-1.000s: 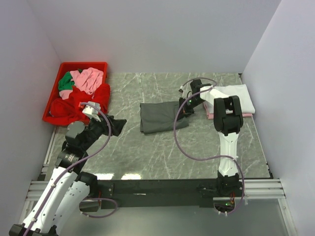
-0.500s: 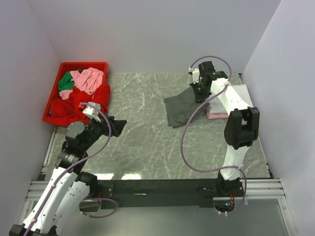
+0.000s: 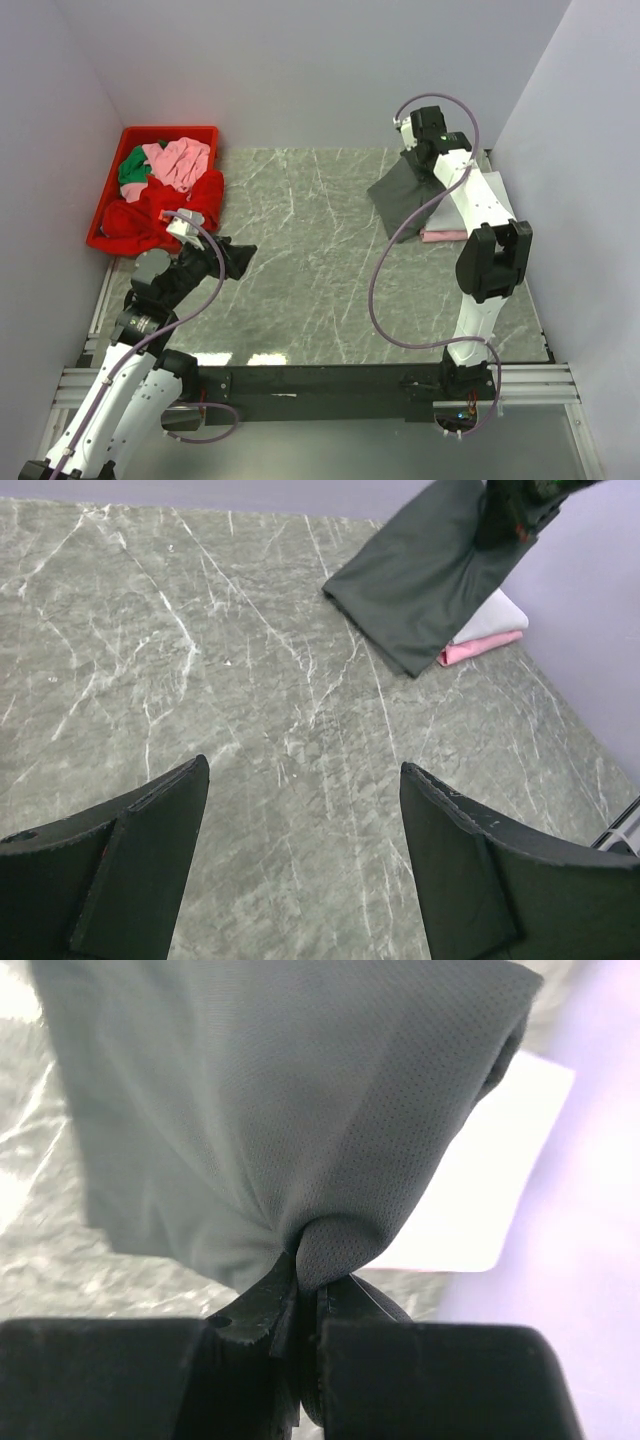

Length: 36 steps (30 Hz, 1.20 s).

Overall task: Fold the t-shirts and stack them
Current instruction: Neatly place the folded tshirt to the corner

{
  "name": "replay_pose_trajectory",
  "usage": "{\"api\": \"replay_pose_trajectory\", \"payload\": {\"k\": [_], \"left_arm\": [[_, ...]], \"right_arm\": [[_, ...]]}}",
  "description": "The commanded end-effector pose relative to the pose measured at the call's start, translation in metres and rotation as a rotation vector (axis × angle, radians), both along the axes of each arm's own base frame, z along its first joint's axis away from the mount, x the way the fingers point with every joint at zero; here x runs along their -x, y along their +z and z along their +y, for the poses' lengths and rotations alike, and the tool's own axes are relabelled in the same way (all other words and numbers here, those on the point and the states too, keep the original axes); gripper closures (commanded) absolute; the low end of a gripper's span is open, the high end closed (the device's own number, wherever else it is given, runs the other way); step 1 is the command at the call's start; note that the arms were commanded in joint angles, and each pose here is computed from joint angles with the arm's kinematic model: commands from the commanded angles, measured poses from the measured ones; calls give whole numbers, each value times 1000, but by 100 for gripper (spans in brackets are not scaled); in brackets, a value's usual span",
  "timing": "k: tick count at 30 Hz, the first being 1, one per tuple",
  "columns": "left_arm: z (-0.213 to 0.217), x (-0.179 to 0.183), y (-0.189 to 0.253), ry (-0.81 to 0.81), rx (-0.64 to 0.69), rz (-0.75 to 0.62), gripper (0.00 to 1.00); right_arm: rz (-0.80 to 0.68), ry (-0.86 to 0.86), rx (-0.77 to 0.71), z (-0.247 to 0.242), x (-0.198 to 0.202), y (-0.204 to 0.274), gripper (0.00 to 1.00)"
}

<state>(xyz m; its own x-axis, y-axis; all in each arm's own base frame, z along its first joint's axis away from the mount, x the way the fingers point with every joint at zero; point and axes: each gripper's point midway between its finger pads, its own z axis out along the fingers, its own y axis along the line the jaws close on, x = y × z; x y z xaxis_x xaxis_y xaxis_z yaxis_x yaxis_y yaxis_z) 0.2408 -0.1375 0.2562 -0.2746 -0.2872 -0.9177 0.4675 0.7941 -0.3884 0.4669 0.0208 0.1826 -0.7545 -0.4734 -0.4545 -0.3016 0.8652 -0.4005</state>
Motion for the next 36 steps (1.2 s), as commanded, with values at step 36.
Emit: {"api": "replay_pose_trajectory", "payload": {"k": [36], "left_arm": [[0, 3, 14, -11, -15, -50, 18]], "right_arm": [[-306, -64, 67, -39, -10, 119, 100]]}}
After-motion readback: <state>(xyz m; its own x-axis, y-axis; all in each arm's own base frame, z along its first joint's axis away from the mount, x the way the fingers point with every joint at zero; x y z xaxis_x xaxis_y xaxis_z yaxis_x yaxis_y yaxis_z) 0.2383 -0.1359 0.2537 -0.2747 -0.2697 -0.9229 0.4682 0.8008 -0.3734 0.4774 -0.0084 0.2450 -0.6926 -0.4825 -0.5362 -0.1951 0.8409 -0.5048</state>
